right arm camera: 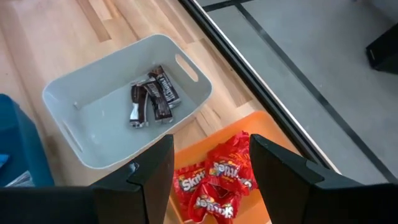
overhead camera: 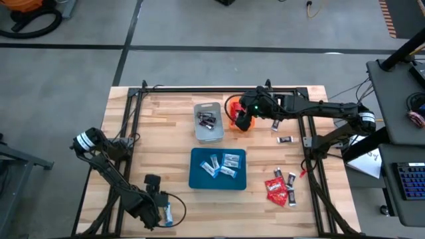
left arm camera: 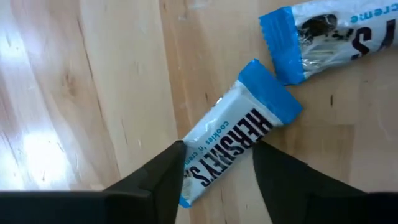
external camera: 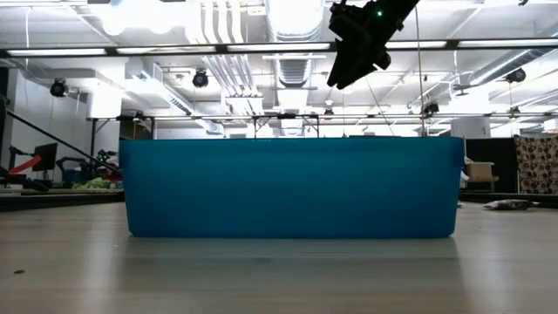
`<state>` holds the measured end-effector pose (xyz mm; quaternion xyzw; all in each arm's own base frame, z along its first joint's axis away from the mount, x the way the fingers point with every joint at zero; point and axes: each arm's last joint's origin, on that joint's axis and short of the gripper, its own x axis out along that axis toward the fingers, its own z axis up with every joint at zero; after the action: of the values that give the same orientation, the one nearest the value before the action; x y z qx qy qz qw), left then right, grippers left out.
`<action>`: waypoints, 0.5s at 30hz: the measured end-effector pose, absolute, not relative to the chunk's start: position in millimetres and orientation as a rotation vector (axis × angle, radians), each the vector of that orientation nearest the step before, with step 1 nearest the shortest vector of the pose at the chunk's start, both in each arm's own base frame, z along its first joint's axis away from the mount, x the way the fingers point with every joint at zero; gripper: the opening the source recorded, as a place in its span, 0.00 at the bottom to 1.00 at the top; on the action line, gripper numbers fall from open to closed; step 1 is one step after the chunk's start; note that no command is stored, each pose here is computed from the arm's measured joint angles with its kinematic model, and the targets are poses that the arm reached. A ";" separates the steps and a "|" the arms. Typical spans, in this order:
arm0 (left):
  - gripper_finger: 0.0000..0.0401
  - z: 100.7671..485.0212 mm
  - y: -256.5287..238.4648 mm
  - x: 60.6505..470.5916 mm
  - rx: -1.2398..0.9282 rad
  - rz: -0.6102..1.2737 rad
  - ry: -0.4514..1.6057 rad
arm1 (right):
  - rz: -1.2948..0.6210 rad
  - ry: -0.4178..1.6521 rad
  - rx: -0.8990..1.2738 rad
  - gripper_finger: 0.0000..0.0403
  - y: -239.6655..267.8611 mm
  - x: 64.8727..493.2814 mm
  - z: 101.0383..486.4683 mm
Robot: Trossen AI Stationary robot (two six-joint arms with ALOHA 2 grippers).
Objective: Sort candy
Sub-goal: Put the white chocolate bar into the blue bin
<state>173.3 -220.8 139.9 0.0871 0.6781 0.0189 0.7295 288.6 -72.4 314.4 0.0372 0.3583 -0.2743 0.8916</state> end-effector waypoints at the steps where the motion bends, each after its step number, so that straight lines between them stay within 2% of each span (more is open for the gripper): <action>1: 0.39 139.9 -220.5 173.2 0.195 0.044 1.491 | -0.563 0.744 0.074 0.49 -70.6 289.0 314.4; 11: 0.04 145.1 -218.6 173.0 0.207 0.054 1.442 | -0.455 0.697 0.014 0.49 -40.4 286.3 328.8; 15: 0.01 160.0 -219.0 175.2 0.177 0.046 1.348 | -0.389 0.658 -0.007 0.49 -20.8 280.4 339.0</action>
<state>175.2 -219.0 160.0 0.0821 0.6232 0.0215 0.7774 280.4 -20.8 339.0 -0.0033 0.3208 -0.1896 0.9280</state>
